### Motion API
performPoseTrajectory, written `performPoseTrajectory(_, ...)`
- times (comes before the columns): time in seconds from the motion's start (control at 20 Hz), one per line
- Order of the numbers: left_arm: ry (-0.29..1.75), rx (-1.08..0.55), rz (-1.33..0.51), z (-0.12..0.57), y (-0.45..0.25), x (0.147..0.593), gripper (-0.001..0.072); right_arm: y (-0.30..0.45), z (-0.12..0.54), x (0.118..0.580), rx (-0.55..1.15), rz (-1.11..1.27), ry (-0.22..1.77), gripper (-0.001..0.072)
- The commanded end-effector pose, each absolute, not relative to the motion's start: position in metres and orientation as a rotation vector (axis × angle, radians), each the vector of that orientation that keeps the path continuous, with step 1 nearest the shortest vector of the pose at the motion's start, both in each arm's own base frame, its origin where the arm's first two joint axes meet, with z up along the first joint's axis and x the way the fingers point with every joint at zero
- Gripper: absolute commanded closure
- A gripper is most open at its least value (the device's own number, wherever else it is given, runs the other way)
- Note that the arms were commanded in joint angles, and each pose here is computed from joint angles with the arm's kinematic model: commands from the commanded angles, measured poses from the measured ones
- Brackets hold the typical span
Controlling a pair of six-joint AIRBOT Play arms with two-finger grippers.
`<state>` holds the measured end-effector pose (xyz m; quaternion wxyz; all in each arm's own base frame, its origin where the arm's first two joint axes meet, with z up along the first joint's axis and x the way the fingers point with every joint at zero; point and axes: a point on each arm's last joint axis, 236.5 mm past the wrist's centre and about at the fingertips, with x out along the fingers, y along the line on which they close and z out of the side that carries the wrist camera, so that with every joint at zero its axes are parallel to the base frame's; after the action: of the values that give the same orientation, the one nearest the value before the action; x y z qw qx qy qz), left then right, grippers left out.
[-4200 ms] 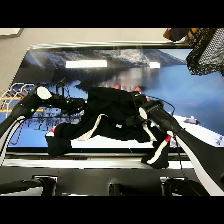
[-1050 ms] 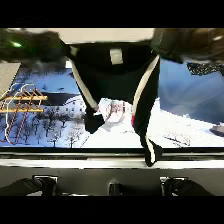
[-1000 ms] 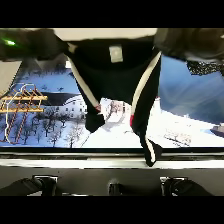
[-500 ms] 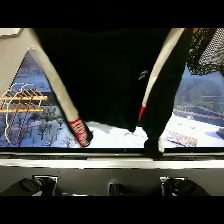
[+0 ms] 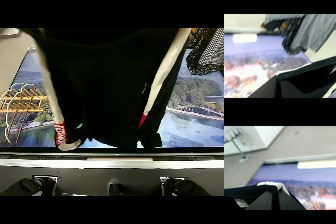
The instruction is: Fold the clothes and pants, and hang the long-sleeved shirts on hangers.
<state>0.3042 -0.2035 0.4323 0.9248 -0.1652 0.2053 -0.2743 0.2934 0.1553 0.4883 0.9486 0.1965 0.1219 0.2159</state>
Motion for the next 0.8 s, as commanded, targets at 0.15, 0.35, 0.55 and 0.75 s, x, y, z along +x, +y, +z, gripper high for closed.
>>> performPoseTrajectory(0.15,0.872,-0.215,-0.458,0.292,-0.226,0.341,0.0675,0.149,0.328,0.33,0.158,0.203,0.799,0.0661)
performPoseTrajectory(0.35,1.137,-0.133,-0.388,0.21,-0.234,0.354,0.0675,0.146,0.236,0.331,-0.037,0.165,1.043,0.0661)
performPoseTrajectory(0.55,1.304,-0.06,-0.367,0.147,-0.235,0.346,0.0676,0.14,0.171,0.326,-0.087,0.13,1.15,0.0662)
performPoseTrajectory(0.75,1.395,-0.04,-0.351,0.089,-0.23,0.332,0.0676,0.149,0.117,0.31,0.034,0.107,1.215,0.0662)
